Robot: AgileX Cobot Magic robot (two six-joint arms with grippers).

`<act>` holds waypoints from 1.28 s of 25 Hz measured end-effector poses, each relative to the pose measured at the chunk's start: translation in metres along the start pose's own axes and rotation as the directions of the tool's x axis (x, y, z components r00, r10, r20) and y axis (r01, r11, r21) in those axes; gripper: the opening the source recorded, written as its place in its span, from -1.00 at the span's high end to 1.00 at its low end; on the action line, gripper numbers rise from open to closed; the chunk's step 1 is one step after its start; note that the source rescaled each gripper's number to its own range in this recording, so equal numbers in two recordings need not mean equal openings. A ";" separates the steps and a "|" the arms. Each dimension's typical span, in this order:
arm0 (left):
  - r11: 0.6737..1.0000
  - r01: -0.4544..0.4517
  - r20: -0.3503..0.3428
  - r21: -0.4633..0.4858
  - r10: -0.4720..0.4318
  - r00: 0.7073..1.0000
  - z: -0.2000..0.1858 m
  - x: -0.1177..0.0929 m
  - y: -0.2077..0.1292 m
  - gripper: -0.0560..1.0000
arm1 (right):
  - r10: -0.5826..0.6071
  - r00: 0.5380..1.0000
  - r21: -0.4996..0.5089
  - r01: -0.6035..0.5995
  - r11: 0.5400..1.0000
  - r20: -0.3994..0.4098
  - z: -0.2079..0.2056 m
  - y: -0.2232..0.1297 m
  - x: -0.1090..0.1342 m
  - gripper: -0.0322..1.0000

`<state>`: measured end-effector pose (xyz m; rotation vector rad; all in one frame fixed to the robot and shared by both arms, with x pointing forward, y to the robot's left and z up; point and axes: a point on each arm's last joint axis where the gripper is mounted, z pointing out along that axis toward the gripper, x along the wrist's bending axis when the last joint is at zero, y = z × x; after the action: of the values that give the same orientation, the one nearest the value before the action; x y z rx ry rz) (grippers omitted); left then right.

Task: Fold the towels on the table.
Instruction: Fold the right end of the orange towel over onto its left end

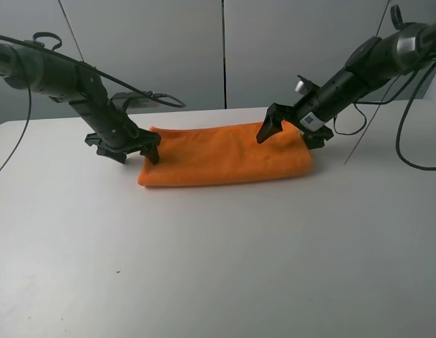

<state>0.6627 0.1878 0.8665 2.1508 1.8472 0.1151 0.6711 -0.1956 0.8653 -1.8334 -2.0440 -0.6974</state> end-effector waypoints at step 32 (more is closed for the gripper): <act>0.999 -0.047 0.002 0.017 0.047 0.999 -0.001 0.000 -0.001 -0.97 | 0.044 0.998 0.002 -0.044 0.999 0.038 -0.025 -0.001 0.026 0.84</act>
<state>0.6616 0.1877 0.8668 2.2063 1.8031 0.1075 0.6642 -0.1876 0.9000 -1.8981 -2.0206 -0.6518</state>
